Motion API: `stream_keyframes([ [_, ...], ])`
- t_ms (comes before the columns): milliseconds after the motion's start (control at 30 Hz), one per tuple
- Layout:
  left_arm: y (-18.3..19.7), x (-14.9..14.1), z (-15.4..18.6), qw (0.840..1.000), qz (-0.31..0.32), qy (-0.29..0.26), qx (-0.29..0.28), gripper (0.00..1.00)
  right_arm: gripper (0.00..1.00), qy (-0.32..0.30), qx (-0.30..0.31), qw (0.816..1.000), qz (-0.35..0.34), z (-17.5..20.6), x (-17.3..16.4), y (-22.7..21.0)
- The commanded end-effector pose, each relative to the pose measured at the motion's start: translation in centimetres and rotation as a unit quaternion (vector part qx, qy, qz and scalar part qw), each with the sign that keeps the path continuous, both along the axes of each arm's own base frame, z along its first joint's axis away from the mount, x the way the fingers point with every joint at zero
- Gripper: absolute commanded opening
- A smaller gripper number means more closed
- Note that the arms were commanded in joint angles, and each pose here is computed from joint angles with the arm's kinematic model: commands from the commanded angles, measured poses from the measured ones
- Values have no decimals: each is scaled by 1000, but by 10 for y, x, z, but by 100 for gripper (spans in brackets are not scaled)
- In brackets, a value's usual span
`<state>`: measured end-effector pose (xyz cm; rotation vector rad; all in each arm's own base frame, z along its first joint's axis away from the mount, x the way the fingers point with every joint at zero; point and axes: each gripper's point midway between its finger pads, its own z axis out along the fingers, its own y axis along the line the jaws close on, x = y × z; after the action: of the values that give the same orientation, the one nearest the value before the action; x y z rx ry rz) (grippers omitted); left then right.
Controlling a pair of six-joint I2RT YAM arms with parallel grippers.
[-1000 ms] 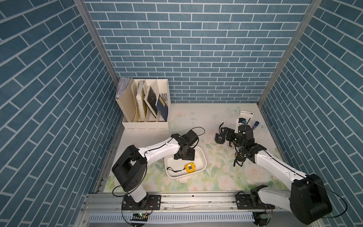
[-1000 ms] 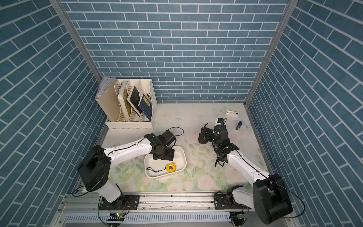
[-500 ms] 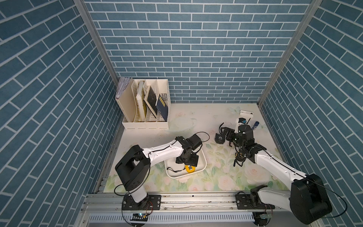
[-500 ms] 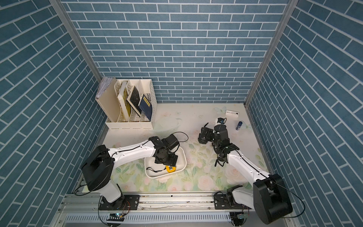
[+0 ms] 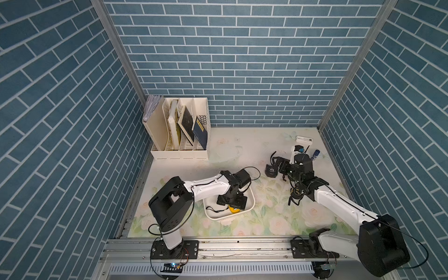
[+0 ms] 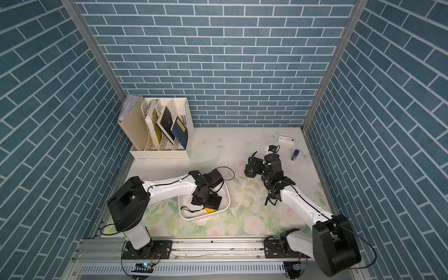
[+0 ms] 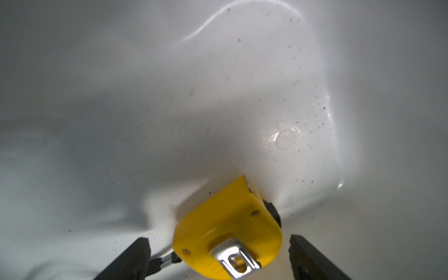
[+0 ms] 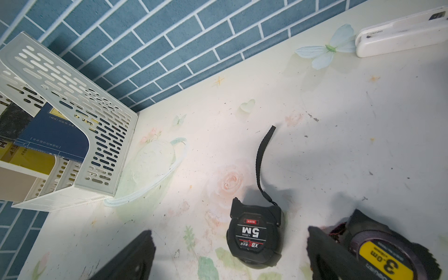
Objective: Take the tape measure out of the storage box
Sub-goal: Pick up the tape measure from the storage box.
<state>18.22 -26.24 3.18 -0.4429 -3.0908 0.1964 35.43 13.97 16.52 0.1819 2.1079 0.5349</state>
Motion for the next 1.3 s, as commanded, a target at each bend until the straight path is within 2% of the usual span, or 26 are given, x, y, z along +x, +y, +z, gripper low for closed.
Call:
stream_keyframes([
  [0,8,-6,-8,1000,-10,9,21,94,100,-20,-11,1000,-1,9,2,-4],
  [133,10,-7,-10,1000,-9,10,24,90,100,-22,-10,1000,-3,10,2,-5],
  [500,9,-8,-18,1000,-7,13,22,88,100,-26,-10,1000,-6,13,2,-8],
  [700,5,-4,-18,1000,-6,7,15,76,100,-24,-9,1000,-5,12,3,-7],
  [800,5,-2,-17,1000,-5,1,19,67,100,-23,-8,1000,-4,11,3,-7],
  [1267,14,28,-9,998,26,-48,39,50,100,-22,-7,1000,-4,9,2,-6],
])
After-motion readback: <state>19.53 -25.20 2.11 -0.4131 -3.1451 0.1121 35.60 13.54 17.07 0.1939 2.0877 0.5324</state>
